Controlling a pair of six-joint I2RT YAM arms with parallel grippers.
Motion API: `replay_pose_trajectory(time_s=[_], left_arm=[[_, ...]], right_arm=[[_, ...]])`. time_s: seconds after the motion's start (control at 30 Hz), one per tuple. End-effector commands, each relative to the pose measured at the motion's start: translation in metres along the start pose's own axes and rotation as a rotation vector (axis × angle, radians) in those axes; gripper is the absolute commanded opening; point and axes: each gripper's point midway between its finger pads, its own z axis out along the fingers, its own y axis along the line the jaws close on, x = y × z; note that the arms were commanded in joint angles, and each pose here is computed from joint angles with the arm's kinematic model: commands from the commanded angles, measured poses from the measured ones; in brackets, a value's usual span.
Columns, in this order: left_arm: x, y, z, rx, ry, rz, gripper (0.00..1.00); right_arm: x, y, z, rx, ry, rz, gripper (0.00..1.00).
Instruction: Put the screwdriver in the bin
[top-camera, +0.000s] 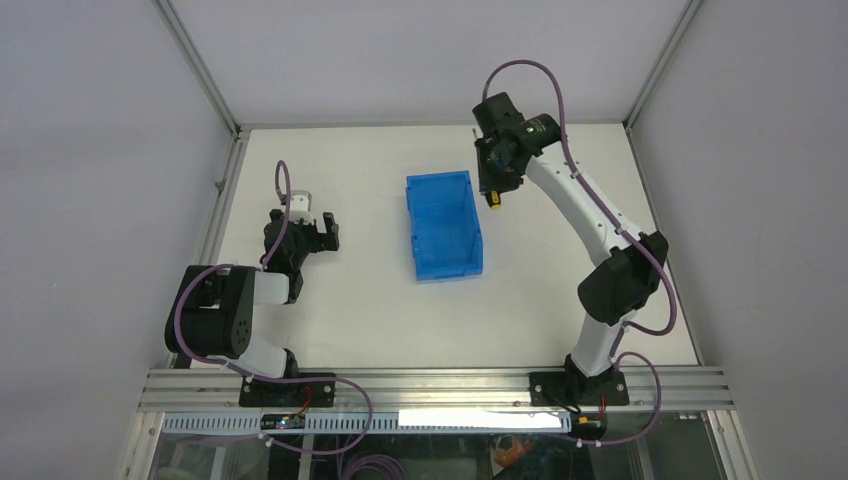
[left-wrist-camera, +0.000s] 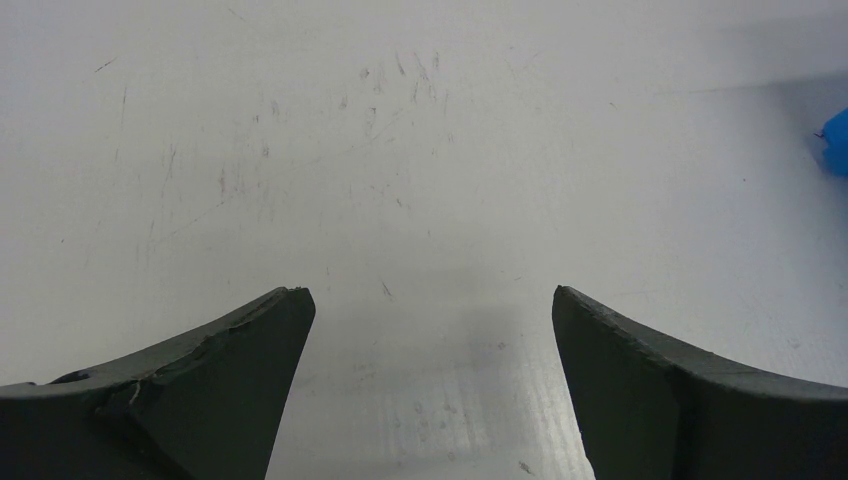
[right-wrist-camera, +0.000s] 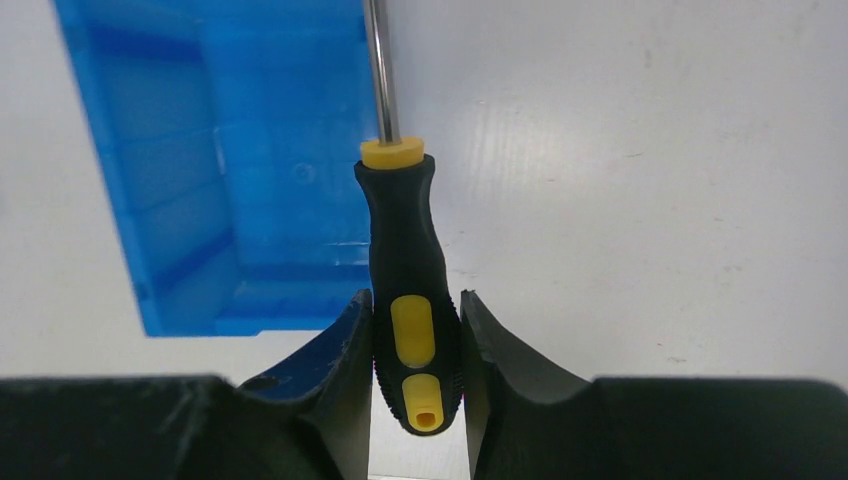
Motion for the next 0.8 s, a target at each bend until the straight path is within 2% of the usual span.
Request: replay_pose_trajectory(time_s=[0.0, 0.23, 0.37, 0.67, 0.77], left_arm=[[-0.022, 0.001, 0.004, -0.008, -0.065, -0.011, 0.99], [-0.022, 0.002, 0.004, -0.009, -0.065, -0.011, 0.99], [-0.022, 0.002, 0.004, -0.009, -0.065, -0.012, 0.99], [-0.022, 0.001, 0.004, -0.009, -0.066, -0.01, 0.99], [-0.022, 0.002, 0.004, -0.009, -0.065, -0.01, 0.99]], right_arm=[[-0.015, 0.041, -0.037, -0.099, -0.114, -0.022, 0.0], [0.001, 0.095, -0.028, -0.187, -0.129, -0.129, 0.01], [0.026, 0.117, -0.011, -0.254, -0.116, -0.206, 0.02], [0.076, 0.136, 0.034, -0.318, -0.025, -0.22, 0.03], [0.088, 0.133, 0.051, -0.281, 0.001, -0.227, 0.04]])
